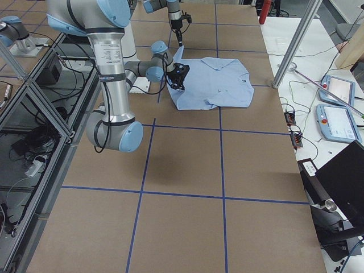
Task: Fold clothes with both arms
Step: 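Lift the hem with both grippers and fold it toward the collar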
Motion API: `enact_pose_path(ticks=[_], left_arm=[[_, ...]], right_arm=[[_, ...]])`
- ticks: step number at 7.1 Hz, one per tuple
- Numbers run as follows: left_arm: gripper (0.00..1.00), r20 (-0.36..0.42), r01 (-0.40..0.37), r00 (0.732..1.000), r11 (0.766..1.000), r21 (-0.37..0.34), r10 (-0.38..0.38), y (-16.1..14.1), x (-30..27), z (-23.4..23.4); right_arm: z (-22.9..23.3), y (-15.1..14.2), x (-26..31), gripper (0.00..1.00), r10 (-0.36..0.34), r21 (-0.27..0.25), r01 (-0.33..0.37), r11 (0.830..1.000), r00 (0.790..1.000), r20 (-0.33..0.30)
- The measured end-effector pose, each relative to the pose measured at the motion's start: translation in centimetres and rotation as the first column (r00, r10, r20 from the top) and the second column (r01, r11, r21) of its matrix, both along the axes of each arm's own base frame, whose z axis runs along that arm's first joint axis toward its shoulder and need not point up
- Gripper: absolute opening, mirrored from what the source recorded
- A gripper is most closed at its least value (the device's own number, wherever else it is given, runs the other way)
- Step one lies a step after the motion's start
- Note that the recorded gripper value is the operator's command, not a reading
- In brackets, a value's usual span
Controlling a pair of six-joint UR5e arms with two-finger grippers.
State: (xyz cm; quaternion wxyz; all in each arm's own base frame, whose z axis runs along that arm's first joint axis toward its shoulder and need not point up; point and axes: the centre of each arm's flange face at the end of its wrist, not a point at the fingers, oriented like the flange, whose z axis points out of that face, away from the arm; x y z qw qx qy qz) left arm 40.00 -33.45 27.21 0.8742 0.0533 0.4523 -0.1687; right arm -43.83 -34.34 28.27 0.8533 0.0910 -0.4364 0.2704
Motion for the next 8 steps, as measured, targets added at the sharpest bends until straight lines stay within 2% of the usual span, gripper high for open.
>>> enact_pose_path(ticks=[2, 5, 7, 8], left_arm=[[0.0, 0.052, 0.067, 0.996, 0.996, 0.06, -0.07, -7.7, 0.0, 2.7], [0.0, 0.042, 0.158, 0.986, 0.982, 0.107, -0.163, -17.5, 1.7, 6.3], [0.0, 0.036, 0.245, 0.967, 0.958, 0.148, -0.252, -23.4, 2.6, 9.3], [0.0, 0.04, 0.283, 0.955, 0.944, 0.171, -0.294, -25.0, 2.7, 10.1]], right_arm=[[0.3, -9.9, 0.6, 0.0, -0.02, 0.027, 0.022, 0.999, 0.997, -0.074], [1.3, -20.6, -1.4, 0.0, -0.009, 0.023, 0.014, 1.0, 0.982, -0.187], [3.0, -25.9, -2.9, 0.0, -0.008, 0.036, 0.017, 0.999, 0.972, -0.234], [4.1, -27.3, -3.4, 0.0, -0.002, 0.042, 0.013, 0.999, 0.971, -0.239]])
